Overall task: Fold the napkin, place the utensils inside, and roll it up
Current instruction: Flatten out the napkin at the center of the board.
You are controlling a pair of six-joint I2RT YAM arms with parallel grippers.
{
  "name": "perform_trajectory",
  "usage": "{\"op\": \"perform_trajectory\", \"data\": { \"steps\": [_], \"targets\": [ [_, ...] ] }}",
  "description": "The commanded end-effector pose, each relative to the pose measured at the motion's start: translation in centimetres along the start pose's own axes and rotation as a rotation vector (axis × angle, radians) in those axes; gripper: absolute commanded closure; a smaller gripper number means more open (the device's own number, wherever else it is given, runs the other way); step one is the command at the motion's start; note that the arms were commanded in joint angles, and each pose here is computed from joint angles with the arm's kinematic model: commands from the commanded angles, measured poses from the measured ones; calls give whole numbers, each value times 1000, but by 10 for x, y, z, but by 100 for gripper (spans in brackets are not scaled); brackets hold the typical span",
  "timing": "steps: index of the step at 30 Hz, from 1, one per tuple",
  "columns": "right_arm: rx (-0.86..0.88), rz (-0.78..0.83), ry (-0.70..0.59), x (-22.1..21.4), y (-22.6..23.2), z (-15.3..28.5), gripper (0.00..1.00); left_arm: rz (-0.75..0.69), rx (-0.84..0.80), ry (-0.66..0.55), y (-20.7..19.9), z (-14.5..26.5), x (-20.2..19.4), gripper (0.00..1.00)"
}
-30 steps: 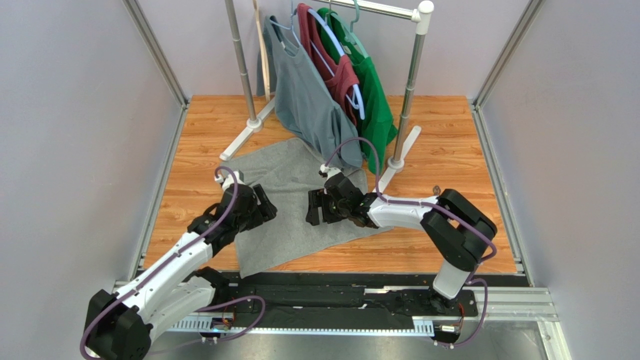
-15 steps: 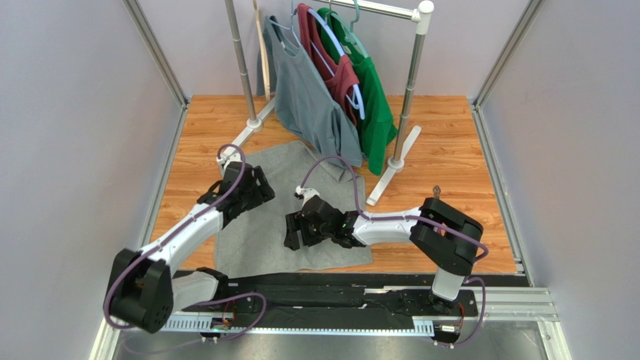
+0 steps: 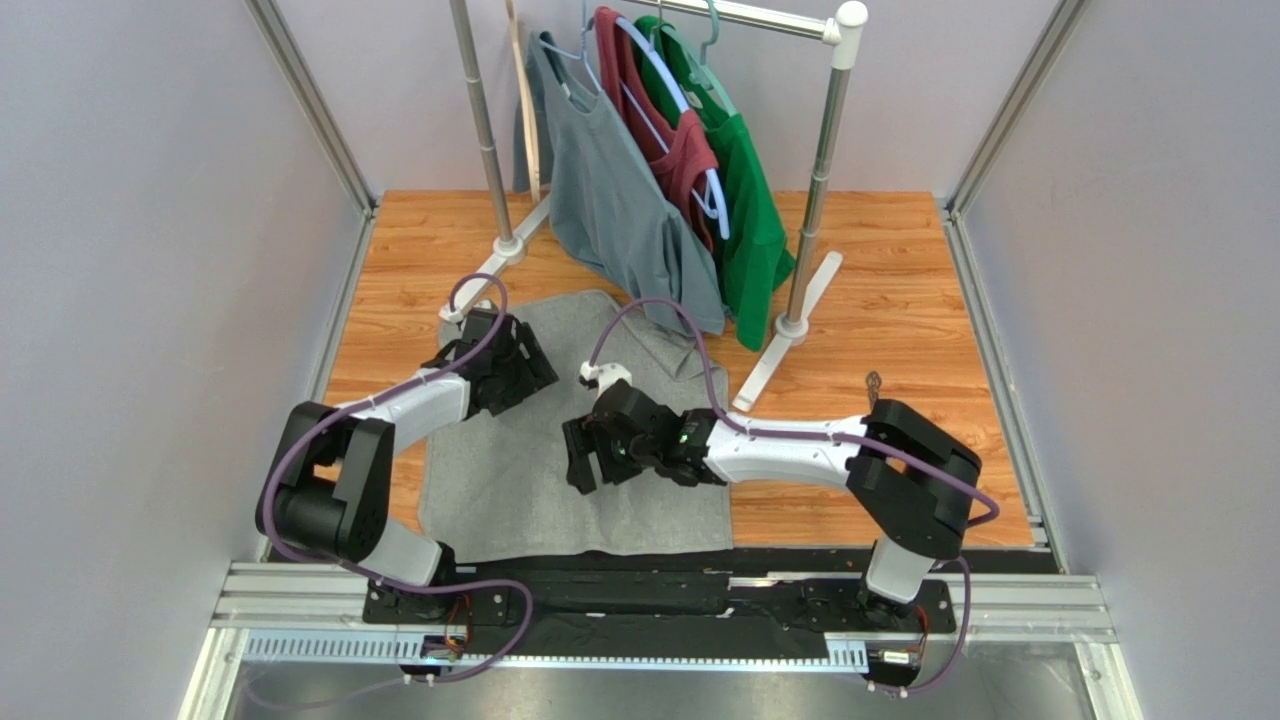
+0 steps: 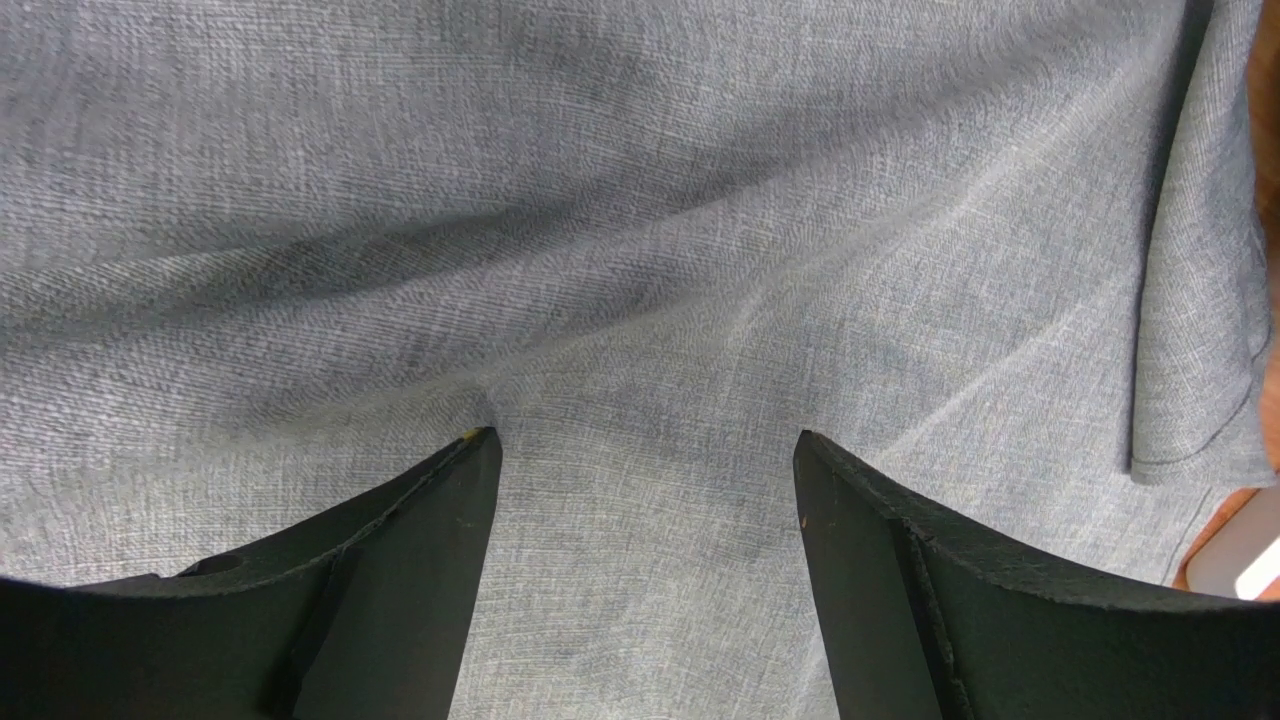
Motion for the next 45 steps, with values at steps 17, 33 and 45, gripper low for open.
{"op": "perform_trajectory", "data": {
  "steps": [17,33,45],
  "targets": [
    [-70,-110,-50,28,-53,-60,24,24,-56,-108,-4,28,33,19],
    [-39,-27,-75,34,-2,-27,24,44,-67,-53,5,10,14,19],
    [-352,-135,-219,83,-135,22,30,44,-49,-35,13,8,15,19]
  ]
}}
Point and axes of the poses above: each gripper's point midway between its finger pads, its own z axis back along the fingers, its own y axis along the line the jaws close on, x = y × z, the point moved 3 cm from there along z, back along the fingers, and after that the axes turned 10 degrees about -z, right-handed, at the moved point
